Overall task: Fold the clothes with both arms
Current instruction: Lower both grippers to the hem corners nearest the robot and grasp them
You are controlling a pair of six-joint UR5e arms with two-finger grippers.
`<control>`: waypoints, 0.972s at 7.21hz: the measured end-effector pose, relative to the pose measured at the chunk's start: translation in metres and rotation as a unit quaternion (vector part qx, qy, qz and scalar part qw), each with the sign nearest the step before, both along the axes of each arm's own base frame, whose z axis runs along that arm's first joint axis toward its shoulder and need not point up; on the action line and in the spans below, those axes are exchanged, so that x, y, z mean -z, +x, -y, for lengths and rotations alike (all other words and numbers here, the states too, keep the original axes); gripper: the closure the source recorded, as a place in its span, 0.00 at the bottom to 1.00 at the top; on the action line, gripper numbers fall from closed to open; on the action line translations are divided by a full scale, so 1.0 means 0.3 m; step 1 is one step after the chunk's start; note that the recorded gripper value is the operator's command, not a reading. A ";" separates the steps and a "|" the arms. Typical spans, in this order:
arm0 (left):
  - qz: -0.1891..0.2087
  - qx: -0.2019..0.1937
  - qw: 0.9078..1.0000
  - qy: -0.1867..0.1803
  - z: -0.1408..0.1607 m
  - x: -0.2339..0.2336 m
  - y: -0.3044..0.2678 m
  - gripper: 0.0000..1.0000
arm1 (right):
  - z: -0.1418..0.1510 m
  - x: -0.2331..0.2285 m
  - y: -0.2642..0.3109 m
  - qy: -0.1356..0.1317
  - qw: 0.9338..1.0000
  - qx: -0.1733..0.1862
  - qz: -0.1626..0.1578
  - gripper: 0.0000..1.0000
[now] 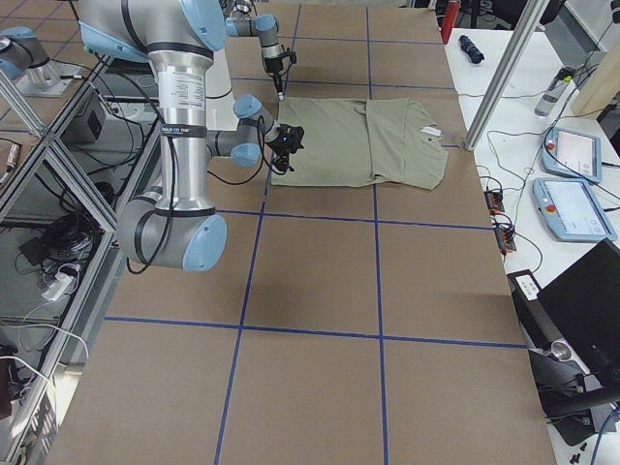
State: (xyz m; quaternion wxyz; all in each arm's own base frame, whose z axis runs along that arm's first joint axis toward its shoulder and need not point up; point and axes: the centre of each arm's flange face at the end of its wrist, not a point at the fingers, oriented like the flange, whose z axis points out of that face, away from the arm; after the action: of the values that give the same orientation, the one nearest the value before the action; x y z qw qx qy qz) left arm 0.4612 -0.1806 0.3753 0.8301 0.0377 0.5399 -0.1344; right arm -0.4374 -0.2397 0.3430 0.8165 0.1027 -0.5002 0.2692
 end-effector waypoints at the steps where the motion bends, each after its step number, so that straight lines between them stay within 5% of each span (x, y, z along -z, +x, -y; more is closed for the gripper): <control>1: -0.018 0.000 1.000 0.001 0.004 0.059 -0.029 1.00 | -0.031 -0.016 -0.023 -0.018 1.000 -0.007 -0.001 0.18; 3: -0.048 0.001 0.999 0.003 0.008 0.153 -0.072 1.00 | -0.124 -0.048 -0.077 -0.043 0.999 -0.024 -0.014 0.21; 7: -0.064 0.002 0.998 0.002 0.012 0.198 -0.084 1.00 | -0.227 -0.147 -0.099 -0.041 0.997 -0.030 -0.059 0.22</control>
State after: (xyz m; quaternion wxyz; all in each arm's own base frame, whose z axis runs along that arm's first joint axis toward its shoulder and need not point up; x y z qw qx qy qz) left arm 0.4361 -0.1841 0.3158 0.7937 0.0321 0.5918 -0.1369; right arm -0.4671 -0.1715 0.3870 0.8398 0.0999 -0.4366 0.3068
